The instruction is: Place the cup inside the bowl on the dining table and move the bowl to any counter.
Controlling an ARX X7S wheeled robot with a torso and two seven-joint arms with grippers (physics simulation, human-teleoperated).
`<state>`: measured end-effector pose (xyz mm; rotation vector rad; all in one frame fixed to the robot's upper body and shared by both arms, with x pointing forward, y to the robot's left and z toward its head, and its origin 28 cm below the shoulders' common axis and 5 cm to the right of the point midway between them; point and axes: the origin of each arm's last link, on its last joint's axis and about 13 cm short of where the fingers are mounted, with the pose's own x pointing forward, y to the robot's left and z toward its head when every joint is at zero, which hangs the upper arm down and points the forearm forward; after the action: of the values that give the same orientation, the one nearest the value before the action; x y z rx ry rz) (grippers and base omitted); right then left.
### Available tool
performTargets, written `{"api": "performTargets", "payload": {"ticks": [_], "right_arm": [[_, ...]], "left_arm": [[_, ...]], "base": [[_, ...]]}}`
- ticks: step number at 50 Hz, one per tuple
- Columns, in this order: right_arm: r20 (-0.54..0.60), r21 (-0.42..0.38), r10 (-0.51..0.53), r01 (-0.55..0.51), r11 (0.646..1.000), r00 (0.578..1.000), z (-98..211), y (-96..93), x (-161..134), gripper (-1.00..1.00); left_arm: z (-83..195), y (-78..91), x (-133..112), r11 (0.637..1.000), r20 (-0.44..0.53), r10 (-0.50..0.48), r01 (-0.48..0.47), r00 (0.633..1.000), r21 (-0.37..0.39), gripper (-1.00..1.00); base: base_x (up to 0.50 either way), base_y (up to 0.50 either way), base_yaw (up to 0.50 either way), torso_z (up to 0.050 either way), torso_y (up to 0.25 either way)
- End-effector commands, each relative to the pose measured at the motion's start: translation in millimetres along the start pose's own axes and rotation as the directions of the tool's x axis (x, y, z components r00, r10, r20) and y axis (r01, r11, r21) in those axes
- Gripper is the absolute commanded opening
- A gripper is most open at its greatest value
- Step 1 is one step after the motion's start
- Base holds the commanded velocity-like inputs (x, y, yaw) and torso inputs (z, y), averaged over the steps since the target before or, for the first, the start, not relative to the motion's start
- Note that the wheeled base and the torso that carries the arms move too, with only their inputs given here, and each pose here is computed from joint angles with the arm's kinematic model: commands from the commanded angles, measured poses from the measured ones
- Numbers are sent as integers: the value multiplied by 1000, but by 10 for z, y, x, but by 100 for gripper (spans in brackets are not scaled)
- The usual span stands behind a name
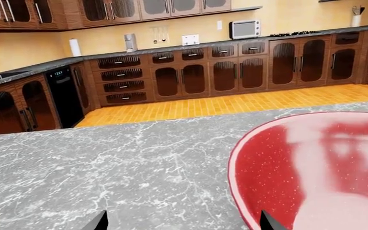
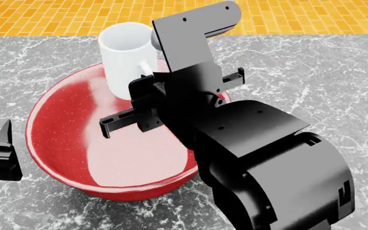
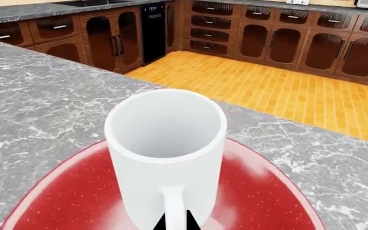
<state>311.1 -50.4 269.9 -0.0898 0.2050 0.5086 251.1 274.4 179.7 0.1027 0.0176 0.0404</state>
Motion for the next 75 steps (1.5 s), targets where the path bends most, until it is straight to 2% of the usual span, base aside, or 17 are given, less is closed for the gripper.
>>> {"api": "performTargets", "payload": {"ticks": [1, 3, 17, 24, 32, 49, 59, 72, 73, 75], "right_arm": [[-34, 17, 42, -42, 999, 999, -31, 91, -31, -100], [-41, 11, 36, -36, 999, 998, -36, 95, -56, -100], [-127, 4, -3, 3, 1000, 992, -94, 50, -145, -100], [-171, 38, 17, -11, 999, 985, -127, -22, -24, -100], [-201, 28, 31, -26, 999, 979, -57, -94, 117, -100], [-255, 33, 87, -81, 996, 963, -222, -4, 216, -100], [-268, 36, 81, -74, 997, 960, -267, -9, 216, -100], [-277, 37, 81, -73, 997, 957, -299, 3, 222, -100], [-276, 42, 82, -74, 996, 958, -302, 5, 224, 100], [-280, 43, 82, -73, 996, 956, -324, 11, 227, 100]], "left_arm": [[3, -38, 19, 1000, 8, -5, 5, 1000, 3, 100], [-13, 1, 8, 1000, 5, -4, 4, 1000, 2, 100], [-36, -24, 24, 1000, 5, -5, 5, 1000, 2, 100], [-39, -25, 25, 1000, 2, -8, 8, 1000, -1, 100], [-57, -34, 25, 1000, -1, -7, 7, 1000, -1, 100], [-69, -10, 27, 1000, -4, 0, 0, 1000, 1, 100], [-79, -33, 34, 1000, -5, 1, -1, 1000, 2, 100], [-75, 26, 12, 1000, -4, 3, -3, 1000, 3, 100], [-77, 26, 10, 1000, -4, 3, -3, 1000, 4, 100], [-81, 20, 11, 1000, -6, 4, -4, 1000, 5, 100]], "base": [[0, 0, 0, 0, 0], [0, 0, 0, 0, 0], [0, 0, 0, 0, 1], [0, 0, 0, 0, 0], [0, 0, 0, 0, 0], [0, 0, 0, 0, 0], [0, 0, 0, 0, 1], [0, 0, 0, 0, 0], [0, 0, 0, 0, 0], [0, 0, 0, 0, 0]]}}
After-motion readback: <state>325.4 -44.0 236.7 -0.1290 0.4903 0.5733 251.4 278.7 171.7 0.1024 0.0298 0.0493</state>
